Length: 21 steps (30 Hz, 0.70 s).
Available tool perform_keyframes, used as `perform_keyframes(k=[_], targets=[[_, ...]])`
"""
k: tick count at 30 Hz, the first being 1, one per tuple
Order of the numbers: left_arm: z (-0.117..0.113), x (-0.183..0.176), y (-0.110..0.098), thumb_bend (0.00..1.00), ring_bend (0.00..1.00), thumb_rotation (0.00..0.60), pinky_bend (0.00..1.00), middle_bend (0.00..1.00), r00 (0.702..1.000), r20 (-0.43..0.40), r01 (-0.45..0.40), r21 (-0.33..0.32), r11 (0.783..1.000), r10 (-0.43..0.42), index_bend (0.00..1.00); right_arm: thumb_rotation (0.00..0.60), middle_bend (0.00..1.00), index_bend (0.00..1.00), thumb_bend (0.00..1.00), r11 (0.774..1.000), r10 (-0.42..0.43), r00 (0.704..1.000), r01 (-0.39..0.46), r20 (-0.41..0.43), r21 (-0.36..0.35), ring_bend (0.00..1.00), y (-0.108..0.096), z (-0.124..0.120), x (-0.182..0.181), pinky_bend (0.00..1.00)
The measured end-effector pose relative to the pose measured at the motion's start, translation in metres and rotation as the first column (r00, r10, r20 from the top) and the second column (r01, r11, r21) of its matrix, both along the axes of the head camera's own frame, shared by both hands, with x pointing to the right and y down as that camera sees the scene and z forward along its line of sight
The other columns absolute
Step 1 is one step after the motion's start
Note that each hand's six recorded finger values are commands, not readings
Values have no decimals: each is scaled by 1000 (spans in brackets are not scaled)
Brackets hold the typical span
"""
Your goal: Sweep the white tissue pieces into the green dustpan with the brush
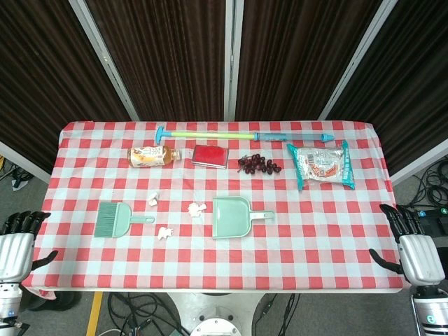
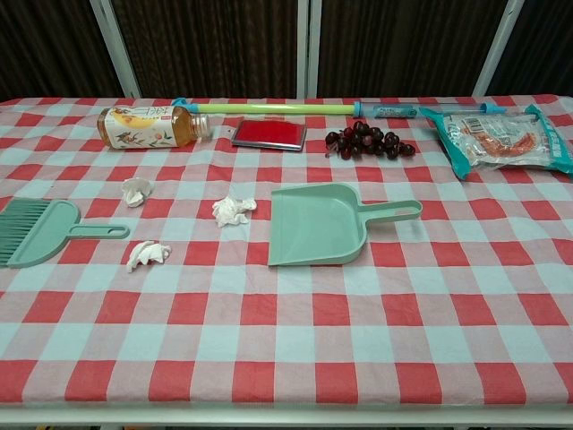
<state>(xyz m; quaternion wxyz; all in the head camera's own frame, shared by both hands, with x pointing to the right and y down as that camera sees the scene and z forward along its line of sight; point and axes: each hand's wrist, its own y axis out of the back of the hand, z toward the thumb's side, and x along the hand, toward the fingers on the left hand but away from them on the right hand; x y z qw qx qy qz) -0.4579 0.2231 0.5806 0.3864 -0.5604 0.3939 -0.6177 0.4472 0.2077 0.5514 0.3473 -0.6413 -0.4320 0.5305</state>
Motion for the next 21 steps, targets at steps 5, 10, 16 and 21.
perform_keyframes(k=[5,10,16,21], targets=[[1,4,-2,107,144,600,148,199,1000,-10,-16,-1,1000,16,208,600,103,0,122,1000,4,1000,-4,-9,-8,0,4,-1,1,73],[-1,9,-4,107,144,600,148,199,999,-25,-29,9,1000,30,208,600,102,0,122,1000,2,1000,-2,-10,-19,0,6,-1,1,69],[1,23,-16,109,145,600,148,199,995,-55,-77,20,997,78,212,600,102,0,123,1000,-27,1000,27,-7,0,0,1,-5,-3,69],[11,46,-39,142,250,600,231,271,982,-100,-163,7,987,163,302,600,102,0,122,998,-56,998,56,-25,16,0,-8,-12,-6,69]])
